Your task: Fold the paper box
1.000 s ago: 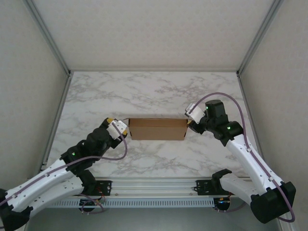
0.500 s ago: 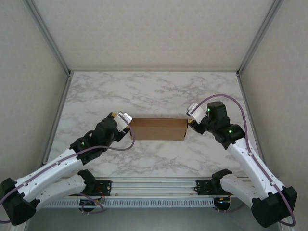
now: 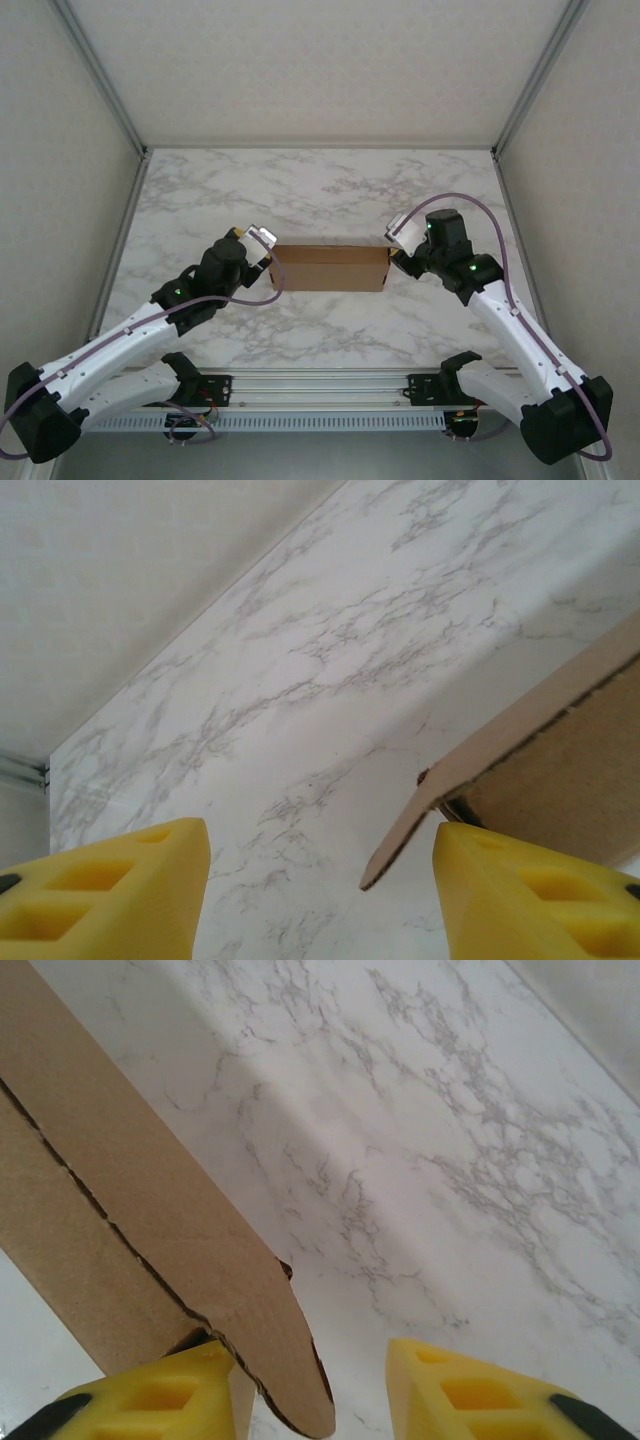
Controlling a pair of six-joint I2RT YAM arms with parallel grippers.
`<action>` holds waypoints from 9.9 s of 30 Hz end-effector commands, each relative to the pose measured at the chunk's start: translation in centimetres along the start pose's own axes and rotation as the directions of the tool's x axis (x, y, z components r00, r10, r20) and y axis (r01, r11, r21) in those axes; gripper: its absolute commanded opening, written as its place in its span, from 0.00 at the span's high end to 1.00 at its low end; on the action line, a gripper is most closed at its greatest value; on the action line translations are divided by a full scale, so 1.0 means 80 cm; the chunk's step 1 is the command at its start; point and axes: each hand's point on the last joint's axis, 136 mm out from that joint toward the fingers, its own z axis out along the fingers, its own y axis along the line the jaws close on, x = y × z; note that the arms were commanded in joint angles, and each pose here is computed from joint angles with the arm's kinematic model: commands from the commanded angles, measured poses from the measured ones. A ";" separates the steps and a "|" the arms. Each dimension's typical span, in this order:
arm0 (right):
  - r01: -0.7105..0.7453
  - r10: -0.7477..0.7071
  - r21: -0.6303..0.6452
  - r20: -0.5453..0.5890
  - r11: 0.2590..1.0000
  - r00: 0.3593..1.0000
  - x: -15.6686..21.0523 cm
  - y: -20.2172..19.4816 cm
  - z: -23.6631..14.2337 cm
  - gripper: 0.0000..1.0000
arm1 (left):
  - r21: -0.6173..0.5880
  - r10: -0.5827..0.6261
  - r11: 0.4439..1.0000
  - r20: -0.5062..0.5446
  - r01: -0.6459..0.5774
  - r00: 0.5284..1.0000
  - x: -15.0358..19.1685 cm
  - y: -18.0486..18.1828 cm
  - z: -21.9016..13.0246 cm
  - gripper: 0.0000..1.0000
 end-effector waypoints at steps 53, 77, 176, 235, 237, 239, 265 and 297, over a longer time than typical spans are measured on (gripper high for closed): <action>-0.383 0.367 -0.175 -0.117 0.907 0.923 -0.054 0.013 0.001 0.96 | 0.297 -0.471 0.829 -0.089 0.475 0.878 -0.050 -0.020 0.039 1.00; -0.763 0.750 0.020 -0.203 0.646 0.630 -0.055 -0.004 0.027 1.00 | 0.287 -0.607 0.721 -0.177 0.630 0.775 -0.051 -0.020 0.034 1.00; -0.711 0.702 0.143 0.119 0.688 0.703 -0.026 -0.003 0.018 0.65 | 0.024 -0.571 0.814 -0.152 0.581 0.807 0.055 -0.078 0.014 1.00; -0.758 0.767 0.134 -0.031 0.638 0.641 0.036 0.041 0.046 0.67 | 0.094 -0.894 0.369 -0.237 0.925 0.381 0.092 -0.081 0.032 0.48; -0.763 0.771 0.121 -0.037 0.635 0.636 0.034 0.043 0.044 0.66 | 0.086 -0.890 0.379 -0.241 0.921 0.388 0.094 -0.081 0.032 0.49; -0.771 0.777 0.098 -0.038 0.629 0.628 0.030 0.044 0.039 0.64 | 0.073 -0.887 0.391 -0.238 0.918 0.397 0.097 -0.079 0.033 0.50; -0.918 0.912 0.036 -0.130 0.396 0.388 0.070 0.064 0.048 0.81 | 0.057 -0.873 0.420 -0.247 0.906 0.421 0.107 -0.082 0.033 0.55; -0.832 0.824 -0.186 -0.140 0.522 0.548 0.095 0.144 -0.001 1.00 | 0.077 -0.886 0.331 -0.318 0.941 0.338 0.138 -0.117 -0.030 0.96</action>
